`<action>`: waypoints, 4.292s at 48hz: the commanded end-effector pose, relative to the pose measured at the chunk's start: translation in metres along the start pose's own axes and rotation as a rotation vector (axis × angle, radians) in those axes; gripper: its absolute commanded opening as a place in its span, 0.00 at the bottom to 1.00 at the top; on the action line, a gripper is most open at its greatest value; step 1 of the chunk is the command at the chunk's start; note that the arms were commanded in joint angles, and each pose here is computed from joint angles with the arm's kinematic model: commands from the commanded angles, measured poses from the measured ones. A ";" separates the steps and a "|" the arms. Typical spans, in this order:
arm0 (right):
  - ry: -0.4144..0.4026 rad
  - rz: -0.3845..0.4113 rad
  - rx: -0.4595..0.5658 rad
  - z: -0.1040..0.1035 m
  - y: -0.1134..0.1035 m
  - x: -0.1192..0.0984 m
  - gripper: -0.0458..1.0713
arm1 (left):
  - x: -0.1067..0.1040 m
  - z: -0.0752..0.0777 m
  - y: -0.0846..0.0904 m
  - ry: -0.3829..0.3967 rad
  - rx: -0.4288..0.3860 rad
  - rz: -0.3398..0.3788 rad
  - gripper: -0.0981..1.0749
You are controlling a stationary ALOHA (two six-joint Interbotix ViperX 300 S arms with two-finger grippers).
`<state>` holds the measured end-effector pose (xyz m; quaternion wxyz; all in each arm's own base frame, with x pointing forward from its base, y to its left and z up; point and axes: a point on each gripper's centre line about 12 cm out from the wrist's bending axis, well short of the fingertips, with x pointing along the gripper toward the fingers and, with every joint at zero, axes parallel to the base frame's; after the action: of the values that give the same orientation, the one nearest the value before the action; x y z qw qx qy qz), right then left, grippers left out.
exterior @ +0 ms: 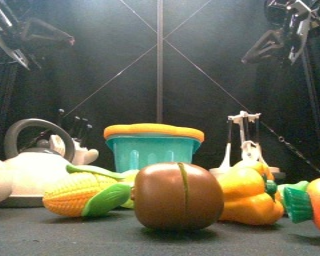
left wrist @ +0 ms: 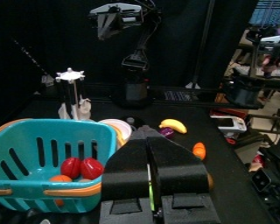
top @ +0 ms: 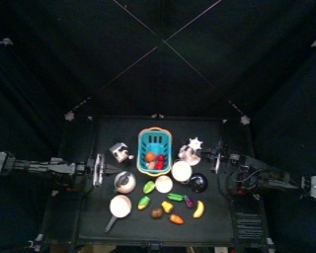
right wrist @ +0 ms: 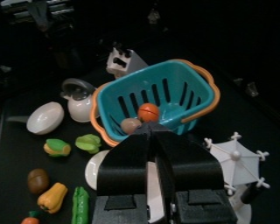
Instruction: Grab ladle
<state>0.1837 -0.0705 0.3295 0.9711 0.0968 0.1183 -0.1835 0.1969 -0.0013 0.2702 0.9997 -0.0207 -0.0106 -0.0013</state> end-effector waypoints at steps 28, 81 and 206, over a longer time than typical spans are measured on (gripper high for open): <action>0.062 -0.182 0.044 0.001 -0.021 -0.012 0.14 | 0.002 0.004 0.003 -0.014 -0.003 0.014 0.07; 0.048 -0.336 0.034 -0.053 0.055 -0.009 0.14 | 0.000 -0.005 0.005 0.010 -0.018 0.027 0.07; 0.214 -0.547 -0.021 -0.118 -0.017 0.036 0.77 | -0.005 -0.022 0.015 0.048 -0.036 0.081 0.07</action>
<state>0.1855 -0.0654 0.2047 0.8686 0.0657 0.2464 -0.4248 0.1902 0.0119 0.2427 0.9983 -0.0391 0.0228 0.0365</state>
